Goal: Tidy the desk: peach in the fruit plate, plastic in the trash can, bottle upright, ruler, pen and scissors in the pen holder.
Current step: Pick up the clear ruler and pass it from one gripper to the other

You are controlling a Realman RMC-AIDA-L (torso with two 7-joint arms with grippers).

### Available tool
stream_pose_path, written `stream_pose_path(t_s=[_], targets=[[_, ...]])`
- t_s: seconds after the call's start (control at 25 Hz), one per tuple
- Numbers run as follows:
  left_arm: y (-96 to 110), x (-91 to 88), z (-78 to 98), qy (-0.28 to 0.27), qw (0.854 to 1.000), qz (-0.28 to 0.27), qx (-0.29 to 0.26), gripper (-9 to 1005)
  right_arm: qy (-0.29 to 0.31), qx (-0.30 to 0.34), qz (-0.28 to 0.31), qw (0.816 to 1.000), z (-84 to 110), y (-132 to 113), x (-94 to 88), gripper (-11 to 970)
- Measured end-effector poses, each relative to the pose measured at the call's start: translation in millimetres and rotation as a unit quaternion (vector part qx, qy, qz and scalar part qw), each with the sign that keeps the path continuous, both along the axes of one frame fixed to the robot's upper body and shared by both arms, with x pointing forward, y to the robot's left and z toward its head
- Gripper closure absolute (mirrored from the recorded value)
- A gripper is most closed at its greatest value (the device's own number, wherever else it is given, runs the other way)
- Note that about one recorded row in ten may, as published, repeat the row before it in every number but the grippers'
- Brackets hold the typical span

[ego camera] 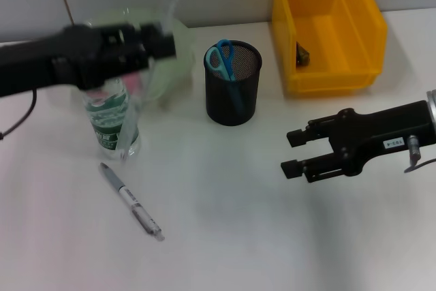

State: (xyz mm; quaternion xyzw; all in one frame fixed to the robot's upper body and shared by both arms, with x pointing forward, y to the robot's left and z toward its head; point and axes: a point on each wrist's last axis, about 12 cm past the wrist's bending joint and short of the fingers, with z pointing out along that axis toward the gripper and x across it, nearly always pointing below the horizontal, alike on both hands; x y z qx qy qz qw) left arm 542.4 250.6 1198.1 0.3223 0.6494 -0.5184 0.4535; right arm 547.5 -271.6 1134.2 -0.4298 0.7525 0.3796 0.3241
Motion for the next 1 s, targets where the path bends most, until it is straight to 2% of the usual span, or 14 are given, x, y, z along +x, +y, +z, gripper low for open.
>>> stream_pose_path(t_s=[0.16, 0.24, 0.44, 0.64, 0.72, 0.96, 1.0], targets=[[2, 5.0, -10.9, -0.022, 0.998, 0.031, -0.044, 600, -0.013, 0.017, 0.016, 1.000, -4.6, 12, -3.5, 266], [-2, 7.5, -13.3, -0.045, 0.997, 0.048, -0.050, 601, -0.015, 0.026, 0.020, 0.999, -7.3, 16, -5.0, 266], [-8, 9.3, -15.4, -0.063, 0.994, 0.061, -0.065, 601, -0.014, 0.033, 0.014, 0.999, -9.6, 14, -5.1, 266], [-21, 16.6, -25.3, -0.122, 0.979, 0.118, -0.115, 601, -0.025, 0.042, -0.017, 0.999, -10.7, -2, -6.8, 265], [-31, 17.7, -32.8, -0.150, 0.971, 0.139, -0.124, 601, -0.037, 0.050, -0.035, 0.997, -10.9, -11, -8.3, 265], [-47, 17.9, -46.3, -0.180, 0.958, 0.180, -0.135, 600, -0.042, 0.052, -0.042, 0.997, -14.0, -15, -9.7, 265], [-56, 17.7, -52.0, -0.192, 0.952, 0.198, -0.136, 600, -0.043, 0.052, -0.042, 0.997, -14.4, -15, -9.6, 265]])
